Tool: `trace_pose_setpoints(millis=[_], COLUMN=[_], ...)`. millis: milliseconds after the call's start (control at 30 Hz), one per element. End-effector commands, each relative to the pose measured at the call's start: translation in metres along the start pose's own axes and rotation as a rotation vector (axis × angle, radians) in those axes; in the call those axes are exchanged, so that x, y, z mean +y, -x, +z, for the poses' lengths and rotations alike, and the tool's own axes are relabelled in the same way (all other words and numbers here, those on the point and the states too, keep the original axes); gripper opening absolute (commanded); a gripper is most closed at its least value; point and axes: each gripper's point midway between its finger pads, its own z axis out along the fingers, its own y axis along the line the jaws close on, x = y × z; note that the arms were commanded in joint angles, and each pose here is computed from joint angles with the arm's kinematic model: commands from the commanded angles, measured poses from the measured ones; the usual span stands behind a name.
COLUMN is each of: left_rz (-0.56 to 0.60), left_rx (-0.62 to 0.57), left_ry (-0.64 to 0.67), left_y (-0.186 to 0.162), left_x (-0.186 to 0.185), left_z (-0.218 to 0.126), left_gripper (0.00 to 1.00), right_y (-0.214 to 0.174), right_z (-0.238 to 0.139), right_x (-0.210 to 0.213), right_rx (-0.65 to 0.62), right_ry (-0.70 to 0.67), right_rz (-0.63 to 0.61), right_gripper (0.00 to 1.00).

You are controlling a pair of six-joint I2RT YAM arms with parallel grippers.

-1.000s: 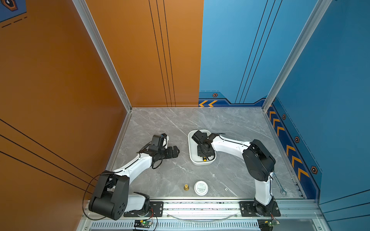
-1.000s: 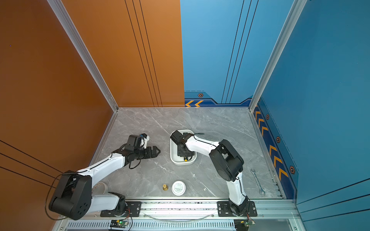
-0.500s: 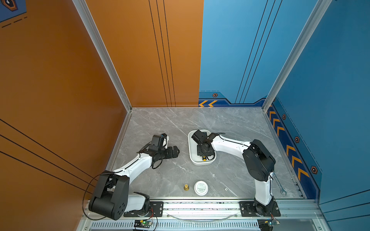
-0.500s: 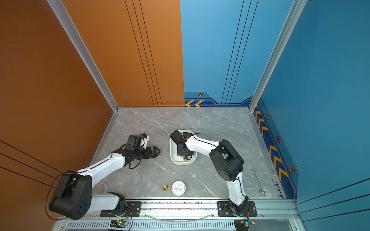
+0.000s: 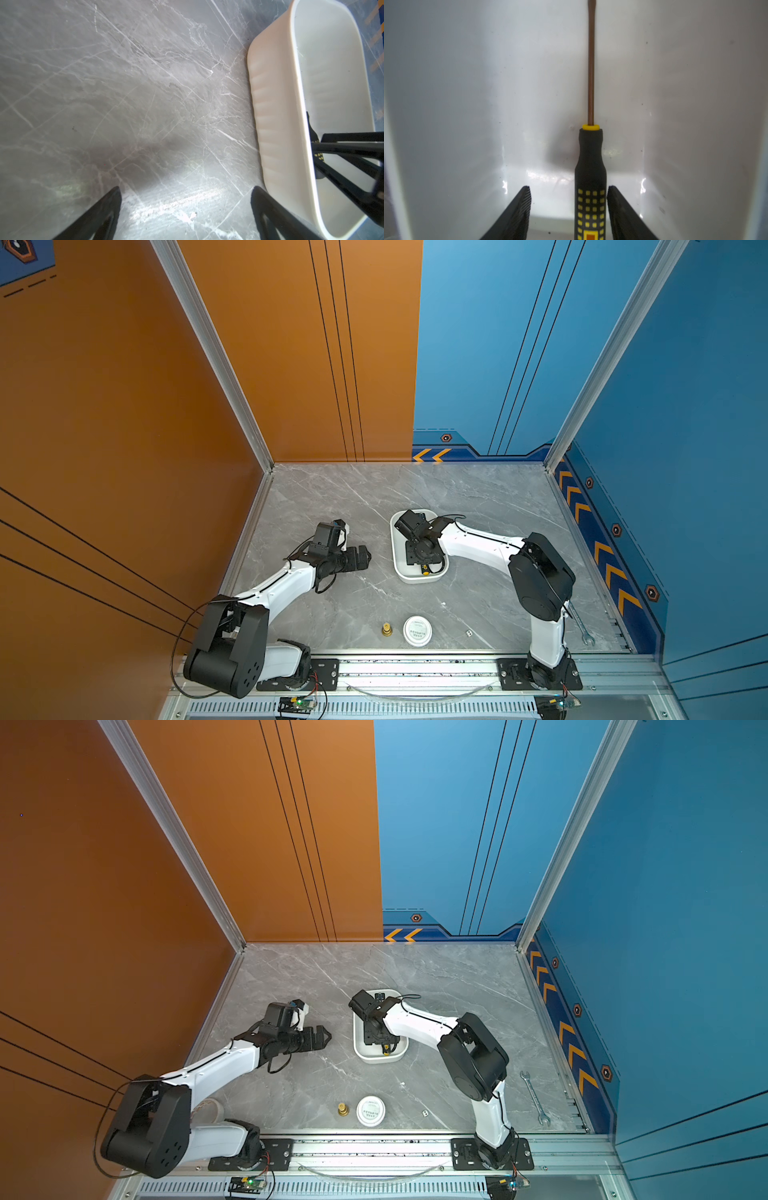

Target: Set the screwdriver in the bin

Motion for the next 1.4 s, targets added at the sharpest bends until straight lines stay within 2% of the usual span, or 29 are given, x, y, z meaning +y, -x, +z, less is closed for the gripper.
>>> trace_pose_setpoints(millis=[0, 200, 367, 667, 833, 1000, 1067, 1233, 1367], left_rz=[0.029, 0.042, 0.055, 0.063, 0.096, 0.152, 0.207, 0.337, 0.327], left_rx=[-0.068, -0.152, -0.233, -0.329, -0.405, -0.495, -0.540, -0.638, -0.642], left_ry=[0.029, 0.055, 0.096, 0.142, 0.215, 0.292, 0.311, 0.335, 0.298], left_y=[0.010, 0.023, 0.038, 0.056, 0.069, 0.082, 0.089, 0.097, 0.105], left_x=[0.002, 0.003, 0.008, 0.015, 0.026, 0.036, 0.036, 0.037, 0.040], left_z=[-0.010, -0.026, -0.041, -0.046, -0.051, -0.062, -0.067, -0.073, -0.071], left_gripper=[0.98, 0.98, 0.98, 0.98, 0.98, 0.98, 0.98, 0.98, 0.98], right_y=[0.022, 0.033, 0.039, 0.037, 0.041, 0.041, 0.042, 0.050, 0.052], right_z=[-0.054, -0.104, -0.121, -0.115, -0.104, -0.092, -0.089, -0.096, -0.104], right_x=[-0.001, -0.037, -0.108, -0.188, -0.210, -0.226, -0.231, -0.226, -0.241], right_rx=[-0.123, -0.216, -0.246, -0.241, -0.316, -0.372, -0.418, -0.644, -0.763], right_ry=[0.043, 0.043, -0.044, -0.089, -0.144, -0.123, -0.124, -0.084, -0.126], right_rz=[-0.029, -0.053, -0.022, -0.030, -0.035, -0.002, 0.001, -0.072, -0.052], right_gripper=[0.60, 0.61, 0.64, 0.64, 0.64, 0.65, 0.64, 0.65, 0.71])
